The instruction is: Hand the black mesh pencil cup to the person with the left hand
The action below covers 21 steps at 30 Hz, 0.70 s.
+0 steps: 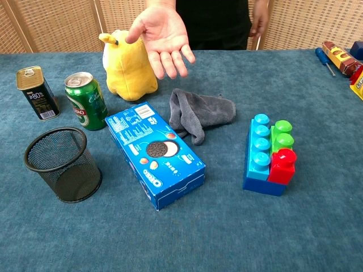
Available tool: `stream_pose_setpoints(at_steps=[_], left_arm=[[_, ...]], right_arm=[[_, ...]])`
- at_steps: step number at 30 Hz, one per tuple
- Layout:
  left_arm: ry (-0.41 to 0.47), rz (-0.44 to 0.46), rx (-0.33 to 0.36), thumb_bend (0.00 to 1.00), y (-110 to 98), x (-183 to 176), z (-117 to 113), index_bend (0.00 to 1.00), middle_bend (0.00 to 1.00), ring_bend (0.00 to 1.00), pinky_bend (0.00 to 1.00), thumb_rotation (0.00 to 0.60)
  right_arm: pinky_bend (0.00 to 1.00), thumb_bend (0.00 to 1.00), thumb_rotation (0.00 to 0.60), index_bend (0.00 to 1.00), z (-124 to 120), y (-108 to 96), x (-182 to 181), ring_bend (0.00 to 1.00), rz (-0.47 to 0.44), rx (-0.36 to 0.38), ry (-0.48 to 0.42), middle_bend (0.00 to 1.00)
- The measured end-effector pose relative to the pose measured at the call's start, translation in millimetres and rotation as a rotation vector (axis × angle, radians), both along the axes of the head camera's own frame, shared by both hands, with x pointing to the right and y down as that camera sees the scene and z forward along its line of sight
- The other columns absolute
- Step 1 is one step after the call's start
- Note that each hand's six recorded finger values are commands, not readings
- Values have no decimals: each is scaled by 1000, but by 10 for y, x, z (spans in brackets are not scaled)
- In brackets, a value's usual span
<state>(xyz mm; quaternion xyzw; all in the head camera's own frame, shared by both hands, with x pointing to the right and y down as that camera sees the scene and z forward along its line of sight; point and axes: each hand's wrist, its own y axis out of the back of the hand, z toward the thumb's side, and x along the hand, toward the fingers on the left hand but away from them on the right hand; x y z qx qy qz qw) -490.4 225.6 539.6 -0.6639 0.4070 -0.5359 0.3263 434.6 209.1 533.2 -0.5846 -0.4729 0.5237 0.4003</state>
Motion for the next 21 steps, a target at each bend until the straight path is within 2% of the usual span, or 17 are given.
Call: stream_pose_setpoints(at_steps=[8, 13, 16, 21], left_arm=[[34, 21, -17, 112, 9, 69, 76, 60, 0, 94, 81, 600], [155, 58, -41, 105, 37, 209, 227, 53, 0, 95, 81, 600], [247, 91, -71, 101, 87, 330, 404, 42, 0, 92, 81, 594], [412, 138, -128, 96, 189, 670, 733, 37, 0, 69, 81, 474]], right_arm=[[45, 0, 493, 60, 6, 5, -15, 42, -6, -3, 0, 0], [45, 0, 493, 52, 1, -4, -23, 42, -5, 1, -15, 0], [45, 0, 493, 48, 19, -12, -24, 42, -6, -4, -18, 0], [45, 0, 490, 44, 45, -7, -40, 42, -11, -13, -19, 0]])
